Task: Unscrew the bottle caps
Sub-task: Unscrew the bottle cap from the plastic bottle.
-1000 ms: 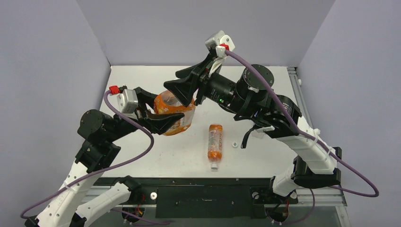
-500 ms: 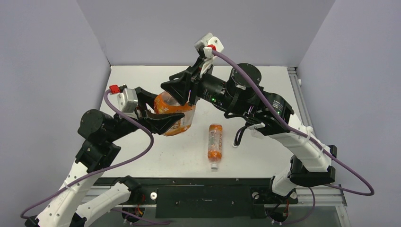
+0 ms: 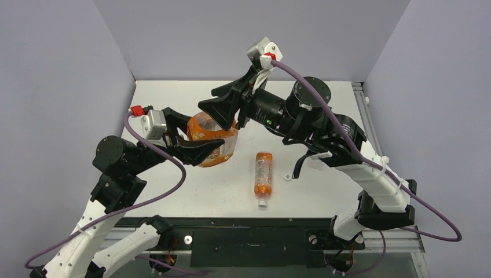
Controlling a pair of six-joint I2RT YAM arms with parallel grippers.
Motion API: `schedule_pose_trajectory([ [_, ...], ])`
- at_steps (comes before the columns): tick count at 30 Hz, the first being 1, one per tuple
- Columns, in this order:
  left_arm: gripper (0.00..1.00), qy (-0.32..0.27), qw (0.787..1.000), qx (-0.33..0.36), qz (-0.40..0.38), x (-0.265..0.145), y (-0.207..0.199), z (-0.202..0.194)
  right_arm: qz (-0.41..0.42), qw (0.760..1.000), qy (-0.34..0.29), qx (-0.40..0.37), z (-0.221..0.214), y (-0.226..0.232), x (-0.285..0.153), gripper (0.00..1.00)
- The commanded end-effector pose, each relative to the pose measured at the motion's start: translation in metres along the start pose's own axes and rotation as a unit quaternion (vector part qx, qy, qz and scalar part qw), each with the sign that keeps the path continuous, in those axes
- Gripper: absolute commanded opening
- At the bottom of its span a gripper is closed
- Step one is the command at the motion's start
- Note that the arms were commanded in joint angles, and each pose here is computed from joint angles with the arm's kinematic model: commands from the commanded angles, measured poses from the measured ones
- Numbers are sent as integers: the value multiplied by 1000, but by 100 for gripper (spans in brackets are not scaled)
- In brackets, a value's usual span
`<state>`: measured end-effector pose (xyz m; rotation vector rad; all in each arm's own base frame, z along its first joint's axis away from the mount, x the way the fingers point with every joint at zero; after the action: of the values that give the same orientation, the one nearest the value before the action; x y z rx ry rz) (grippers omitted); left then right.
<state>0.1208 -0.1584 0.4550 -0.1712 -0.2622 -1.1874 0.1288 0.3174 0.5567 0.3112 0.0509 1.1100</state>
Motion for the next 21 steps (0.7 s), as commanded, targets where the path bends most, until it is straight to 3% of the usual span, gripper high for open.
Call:
schedule_pose_trajectory([
  [1,0,-27,1000,12,-6,-1,-4,15,19,999,-42,4,24,5,-14,41],
  [6,0,-27,1000,12,-7,-1,-4,15,30,999,-25,5,17,7,-8,34],
  [10,0,-26,1000,11,-9,0,-4,15,37,999,-12,3,13,9,-5,44],
  [12,0,-26,1000,11,-11,0,-5,16,35,999,-12,3,12,8,-4,44],
  [14,0,-26,1000,11,-12,-1,-5,16,33,999,-15,2,14,7,-5,35],
  [19,0,-26,999,10,-20,-1,-7,17,33,999,-24,2,19,7,-9,2],
  [21,0,-25,999,6,-30,-1,-10,18,36,999,-23,0,21,7,-11,0],
])
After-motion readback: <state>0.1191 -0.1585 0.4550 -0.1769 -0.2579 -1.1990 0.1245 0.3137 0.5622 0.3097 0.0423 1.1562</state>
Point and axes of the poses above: each gripper's point midway between its finger pads, its own x axis out along the fingers, its own y axis along the line the jaws close on, z = x × y, the point moved 8 cm from there along -x, back along the fingers, and after that the axes turned 4 degrees about x, right-handed, at the moved point
